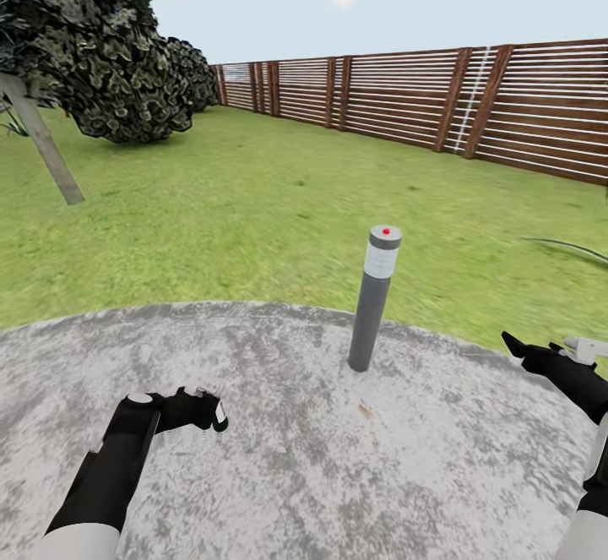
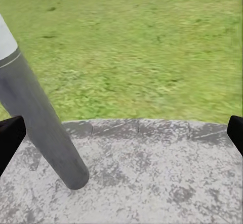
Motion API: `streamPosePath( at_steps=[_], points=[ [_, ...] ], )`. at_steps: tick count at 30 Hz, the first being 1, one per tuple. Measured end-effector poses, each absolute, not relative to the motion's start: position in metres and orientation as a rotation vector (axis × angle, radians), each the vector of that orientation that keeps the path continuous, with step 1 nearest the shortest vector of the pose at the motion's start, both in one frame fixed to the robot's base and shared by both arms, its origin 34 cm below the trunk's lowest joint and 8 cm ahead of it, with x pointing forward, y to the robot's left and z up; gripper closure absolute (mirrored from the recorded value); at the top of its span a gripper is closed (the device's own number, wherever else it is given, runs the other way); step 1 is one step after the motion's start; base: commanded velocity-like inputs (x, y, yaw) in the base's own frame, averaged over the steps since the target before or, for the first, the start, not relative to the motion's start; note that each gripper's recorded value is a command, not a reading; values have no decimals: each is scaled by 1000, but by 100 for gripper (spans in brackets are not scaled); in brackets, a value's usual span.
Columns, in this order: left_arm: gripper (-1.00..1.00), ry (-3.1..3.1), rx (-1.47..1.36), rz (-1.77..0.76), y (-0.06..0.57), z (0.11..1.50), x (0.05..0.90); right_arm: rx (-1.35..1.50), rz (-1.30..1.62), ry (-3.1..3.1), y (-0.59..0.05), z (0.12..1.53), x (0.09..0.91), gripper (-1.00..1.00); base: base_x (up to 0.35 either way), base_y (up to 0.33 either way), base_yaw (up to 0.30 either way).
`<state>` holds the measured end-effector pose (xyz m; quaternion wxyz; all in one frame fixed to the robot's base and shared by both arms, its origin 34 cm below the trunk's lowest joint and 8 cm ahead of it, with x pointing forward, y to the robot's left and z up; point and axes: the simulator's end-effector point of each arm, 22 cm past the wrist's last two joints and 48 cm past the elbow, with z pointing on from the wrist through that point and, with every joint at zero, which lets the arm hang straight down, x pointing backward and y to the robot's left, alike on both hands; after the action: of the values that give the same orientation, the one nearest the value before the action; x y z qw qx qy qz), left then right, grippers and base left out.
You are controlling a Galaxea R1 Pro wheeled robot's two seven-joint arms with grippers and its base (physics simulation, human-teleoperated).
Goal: Pick up the pesticide atomizer in the garden and spray insectifuge to fully cover both potted plants in the garden.
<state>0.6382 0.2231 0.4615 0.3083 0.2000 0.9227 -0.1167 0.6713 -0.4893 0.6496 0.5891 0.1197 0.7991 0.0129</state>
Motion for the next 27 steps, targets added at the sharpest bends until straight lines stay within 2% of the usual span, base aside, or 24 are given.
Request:
streamPosePath(
  at_steps=[8,16,19,27],
  points=[
    [100,2439,528,-309,223,461,638,278,30,1860,-489,650,671,-100,266,154,14],
    [100,2440,528,-309,223,461,638,278,30,1862,-489,649,672,-100,260,210,234],
    [100,2441,528,-309,223,461,638,278,29,1862,-489,648,672,-100,255,193,84],
    [100,2442,530,-311,223,460,638,282,56,1875,-478,639,671,-100,28,18,5]
  ],
)
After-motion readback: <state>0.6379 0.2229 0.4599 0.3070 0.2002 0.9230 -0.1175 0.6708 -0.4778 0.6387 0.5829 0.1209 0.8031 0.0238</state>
